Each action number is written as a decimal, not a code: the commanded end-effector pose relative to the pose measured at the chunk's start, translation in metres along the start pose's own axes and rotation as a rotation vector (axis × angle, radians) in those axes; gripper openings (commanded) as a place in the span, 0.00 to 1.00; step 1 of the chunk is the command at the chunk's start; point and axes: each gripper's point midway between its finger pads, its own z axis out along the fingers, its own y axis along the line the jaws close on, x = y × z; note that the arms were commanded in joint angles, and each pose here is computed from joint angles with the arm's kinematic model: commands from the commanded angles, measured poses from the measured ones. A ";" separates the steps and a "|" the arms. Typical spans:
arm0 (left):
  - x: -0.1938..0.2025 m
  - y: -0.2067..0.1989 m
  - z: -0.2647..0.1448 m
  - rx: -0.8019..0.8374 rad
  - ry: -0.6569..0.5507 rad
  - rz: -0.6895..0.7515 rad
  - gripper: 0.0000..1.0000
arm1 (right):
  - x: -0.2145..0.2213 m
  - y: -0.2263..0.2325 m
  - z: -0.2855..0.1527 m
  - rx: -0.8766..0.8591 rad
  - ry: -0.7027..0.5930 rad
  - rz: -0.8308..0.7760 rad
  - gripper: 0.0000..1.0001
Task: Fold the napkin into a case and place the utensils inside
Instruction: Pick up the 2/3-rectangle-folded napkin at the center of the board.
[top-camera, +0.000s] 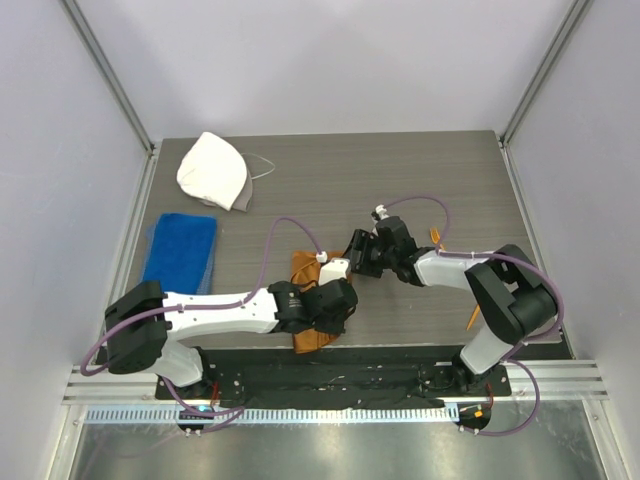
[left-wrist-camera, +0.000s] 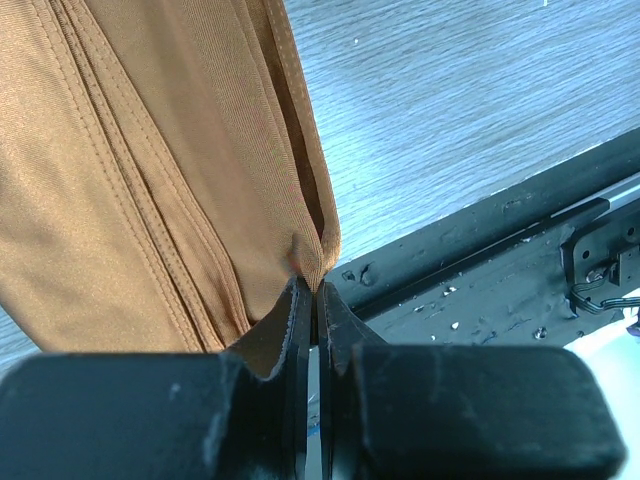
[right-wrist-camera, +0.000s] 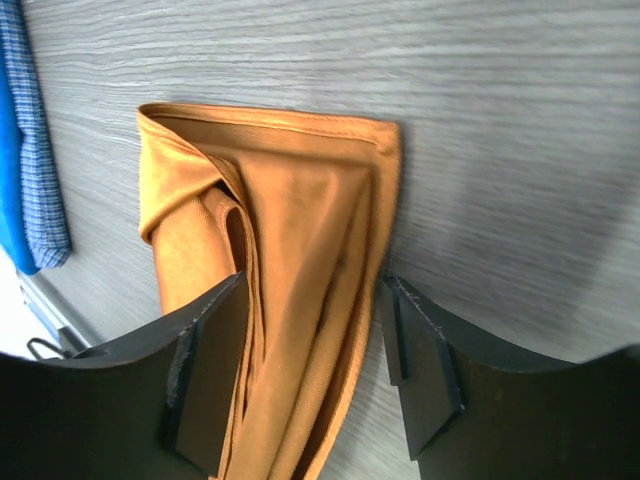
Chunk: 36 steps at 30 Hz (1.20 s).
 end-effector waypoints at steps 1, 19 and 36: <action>-0.022 -0.020 -0.013 0.071 -0.059 -0.022 0.06 | -0.001 0.005 0.009 -0.046 -0.005 0.002 0.61; -0.030 -0.027 -0.016 0.086 -0.061 -0.023 0.06 | -0.014 0.001 0.027 -0.049 -0.009 -0.021 0.26; -0.036 -0.024 -0.018 0.090 -0.063 -0.045 0.06 | 0.017 0.009 -0.004 -0.126 0.044 0.038 0.68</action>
